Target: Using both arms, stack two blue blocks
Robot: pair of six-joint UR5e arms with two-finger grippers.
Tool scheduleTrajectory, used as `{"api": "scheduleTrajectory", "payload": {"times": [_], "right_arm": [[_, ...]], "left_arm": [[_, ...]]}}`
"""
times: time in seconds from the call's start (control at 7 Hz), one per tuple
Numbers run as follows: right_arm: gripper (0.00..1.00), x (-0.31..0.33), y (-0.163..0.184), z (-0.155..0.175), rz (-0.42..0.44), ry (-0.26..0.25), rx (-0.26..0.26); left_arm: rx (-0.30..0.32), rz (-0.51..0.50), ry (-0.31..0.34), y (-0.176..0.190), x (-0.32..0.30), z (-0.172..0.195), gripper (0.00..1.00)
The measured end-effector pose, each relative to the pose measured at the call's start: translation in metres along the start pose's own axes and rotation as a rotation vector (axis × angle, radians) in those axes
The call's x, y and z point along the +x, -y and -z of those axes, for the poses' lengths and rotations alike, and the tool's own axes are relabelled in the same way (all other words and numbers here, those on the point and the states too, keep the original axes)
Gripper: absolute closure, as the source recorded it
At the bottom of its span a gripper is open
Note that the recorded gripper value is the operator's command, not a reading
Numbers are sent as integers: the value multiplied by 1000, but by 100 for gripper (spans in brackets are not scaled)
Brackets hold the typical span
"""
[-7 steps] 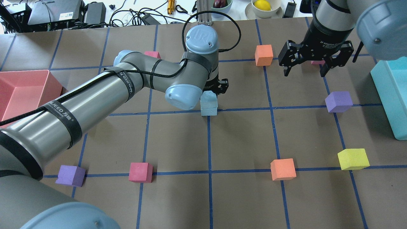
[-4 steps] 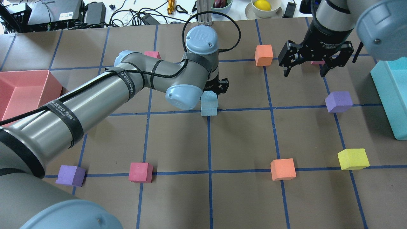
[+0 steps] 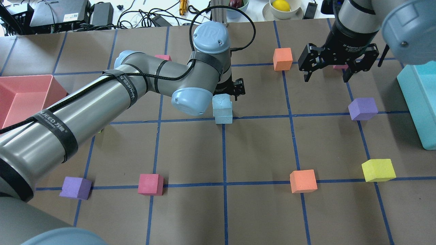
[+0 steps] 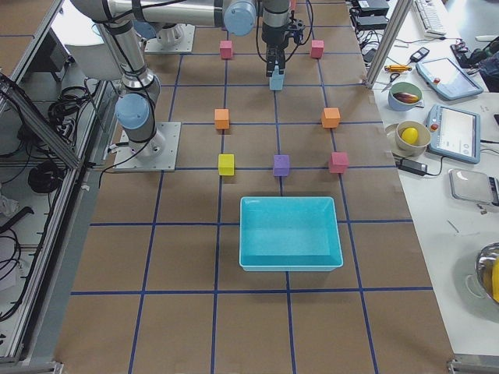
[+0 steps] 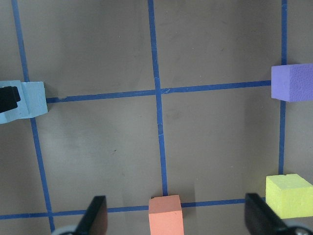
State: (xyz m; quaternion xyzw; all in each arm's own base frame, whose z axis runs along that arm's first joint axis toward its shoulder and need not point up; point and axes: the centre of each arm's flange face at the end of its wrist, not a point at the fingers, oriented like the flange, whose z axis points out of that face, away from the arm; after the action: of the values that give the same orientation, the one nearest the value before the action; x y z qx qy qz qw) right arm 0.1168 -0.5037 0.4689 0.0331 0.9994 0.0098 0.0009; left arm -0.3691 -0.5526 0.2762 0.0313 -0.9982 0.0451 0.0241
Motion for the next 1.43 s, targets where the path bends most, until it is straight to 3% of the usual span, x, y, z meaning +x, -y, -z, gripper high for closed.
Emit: {"api": "scheduleTrajectory", "payload": {"times": [0.29, 0.71, 1.0, 1.43], "right_arm": [[0, 0, 0, 1, 1, 1, 1], [0, 0, 0, 1, 2, 1, 2], [0, -1, 0, 2, 3, 1, 4], [0, -1, 0, 2, 3, 2, 3]], "left_arm": [[-5, 1, -3, 11, -32, 41, 0], [-9, -96, 27, 28, -145, 131, 0], [-45, -134, 48, 10, -221, 191, 0], [5, -134, 55, -13, -249, 229, 0]]}}
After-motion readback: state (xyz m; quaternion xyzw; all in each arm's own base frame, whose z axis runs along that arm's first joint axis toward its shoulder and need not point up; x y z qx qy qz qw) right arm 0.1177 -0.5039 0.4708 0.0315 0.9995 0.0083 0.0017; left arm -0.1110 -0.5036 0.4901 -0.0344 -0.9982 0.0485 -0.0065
